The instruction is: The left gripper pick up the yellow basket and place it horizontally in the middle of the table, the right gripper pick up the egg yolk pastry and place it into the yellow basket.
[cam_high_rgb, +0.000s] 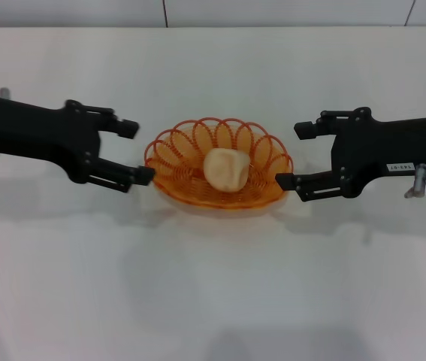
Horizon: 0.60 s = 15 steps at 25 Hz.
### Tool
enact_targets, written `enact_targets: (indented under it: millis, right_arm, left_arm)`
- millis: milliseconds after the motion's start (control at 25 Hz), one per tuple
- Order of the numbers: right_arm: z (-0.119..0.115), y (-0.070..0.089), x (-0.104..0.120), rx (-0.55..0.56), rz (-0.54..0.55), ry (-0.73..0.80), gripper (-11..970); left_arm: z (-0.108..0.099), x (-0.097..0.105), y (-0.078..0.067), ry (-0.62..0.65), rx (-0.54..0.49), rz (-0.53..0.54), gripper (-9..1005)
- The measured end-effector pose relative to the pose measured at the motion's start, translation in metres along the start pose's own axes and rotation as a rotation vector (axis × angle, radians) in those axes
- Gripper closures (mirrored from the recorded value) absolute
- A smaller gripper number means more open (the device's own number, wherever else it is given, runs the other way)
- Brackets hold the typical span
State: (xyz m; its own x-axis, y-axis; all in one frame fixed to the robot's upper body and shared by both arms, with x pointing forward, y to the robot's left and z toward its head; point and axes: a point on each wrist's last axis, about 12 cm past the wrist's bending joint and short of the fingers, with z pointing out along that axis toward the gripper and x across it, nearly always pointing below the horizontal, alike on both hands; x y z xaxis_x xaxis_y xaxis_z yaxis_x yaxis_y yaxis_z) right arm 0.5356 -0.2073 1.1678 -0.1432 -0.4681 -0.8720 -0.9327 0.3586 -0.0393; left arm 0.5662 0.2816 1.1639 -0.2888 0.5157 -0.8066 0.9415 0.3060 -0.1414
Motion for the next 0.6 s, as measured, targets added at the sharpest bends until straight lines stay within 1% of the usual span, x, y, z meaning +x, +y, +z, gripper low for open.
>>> enact_targets:
  millis: [240, 600]
  right_arm:
    - [-0.001, -0.002, 0.000, 0.001, 0.003, 0.001, 140]
    - [-0.002, 0.000, 0.001, -0.011, 0.006, 0.006, 140]
  left_arm:
    - [0.013, -0.007, -0.006, 0.010, 0.068, 0.038, 135]
    - [0.011, -0.004, -0.007, 0.009, 0.071, 0.028, 135]
